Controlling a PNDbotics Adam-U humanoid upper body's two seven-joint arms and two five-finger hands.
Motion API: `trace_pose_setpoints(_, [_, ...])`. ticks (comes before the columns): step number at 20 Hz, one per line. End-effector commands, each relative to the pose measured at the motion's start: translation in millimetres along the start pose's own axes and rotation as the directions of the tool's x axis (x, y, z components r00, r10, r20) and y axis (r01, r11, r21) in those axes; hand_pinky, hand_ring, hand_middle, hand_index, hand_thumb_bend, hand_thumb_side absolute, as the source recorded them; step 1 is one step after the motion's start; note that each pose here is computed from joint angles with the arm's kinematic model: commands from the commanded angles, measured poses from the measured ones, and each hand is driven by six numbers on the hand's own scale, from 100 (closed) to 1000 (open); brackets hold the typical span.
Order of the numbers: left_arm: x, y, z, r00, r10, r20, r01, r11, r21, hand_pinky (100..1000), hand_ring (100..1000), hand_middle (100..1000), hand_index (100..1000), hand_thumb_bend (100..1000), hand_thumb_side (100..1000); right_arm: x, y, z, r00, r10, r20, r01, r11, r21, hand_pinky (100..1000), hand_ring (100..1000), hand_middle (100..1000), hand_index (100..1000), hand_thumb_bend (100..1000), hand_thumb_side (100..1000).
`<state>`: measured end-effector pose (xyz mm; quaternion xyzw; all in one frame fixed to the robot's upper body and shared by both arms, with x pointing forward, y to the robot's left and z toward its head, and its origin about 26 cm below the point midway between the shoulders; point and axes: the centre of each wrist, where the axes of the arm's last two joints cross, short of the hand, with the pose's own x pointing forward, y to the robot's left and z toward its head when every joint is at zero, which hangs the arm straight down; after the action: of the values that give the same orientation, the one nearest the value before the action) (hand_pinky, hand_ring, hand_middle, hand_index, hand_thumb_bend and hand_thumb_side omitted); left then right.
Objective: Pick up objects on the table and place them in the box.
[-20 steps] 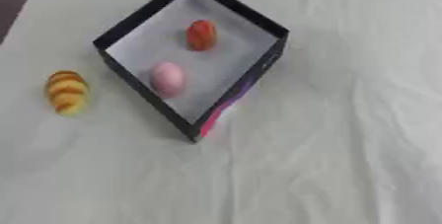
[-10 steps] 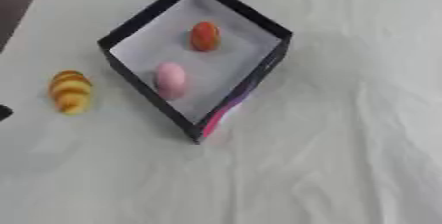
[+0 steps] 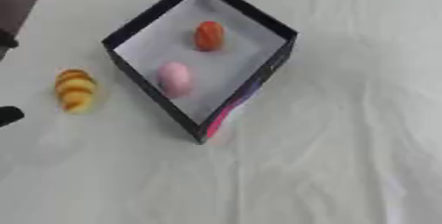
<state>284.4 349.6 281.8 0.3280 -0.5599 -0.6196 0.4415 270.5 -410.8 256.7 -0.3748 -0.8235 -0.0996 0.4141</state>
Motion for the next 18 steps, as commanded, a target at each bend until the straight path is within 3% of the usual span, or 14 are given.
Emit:
trace_pose_setpoints(1, [-5.3,11.9,3.3,0.998,-0.051,-0.034,0.050,0.999,-0.021,860,851,843,892,573,356,-0.1,-5.9,-5.1,0.999,0.036,0.008,-0.036,0.999,-0.029,887,818,659,821,100,443])
trace_pose_setpoints(4, [-16.2,6.8,0.6,0.996,-0.061,-0.063,0.057,0.996,-0.069,854,851,838,881,578,265,-3.1,-5.4,-3.9,0.999,0.034,-0.004,-0.034,0.999,-0.024,886,816,657,820,100,453])
trace_pose_setpoints(7, [-28.3,0.6,-5.1,0.993,-0.068,-0.098,0.057,0.992,-0.109,849,851,838,881,597,251,-5.9,-4.7,-2.3,0.999,0.036,-0.017,-0.036,0.999,-0.018,886,815,655,810,100,463])
trace_pose_setpoints(18, [-61.5,-17.9,-47.8,0.988,-0.018,-0.150,-0.005,0.988,-0.153,843,841,827,878,515,281,-11.4,3.4,1.2,0.998,0.023,-0.051,-0.022,1.000,0.017,864,812,651,795,100,495])
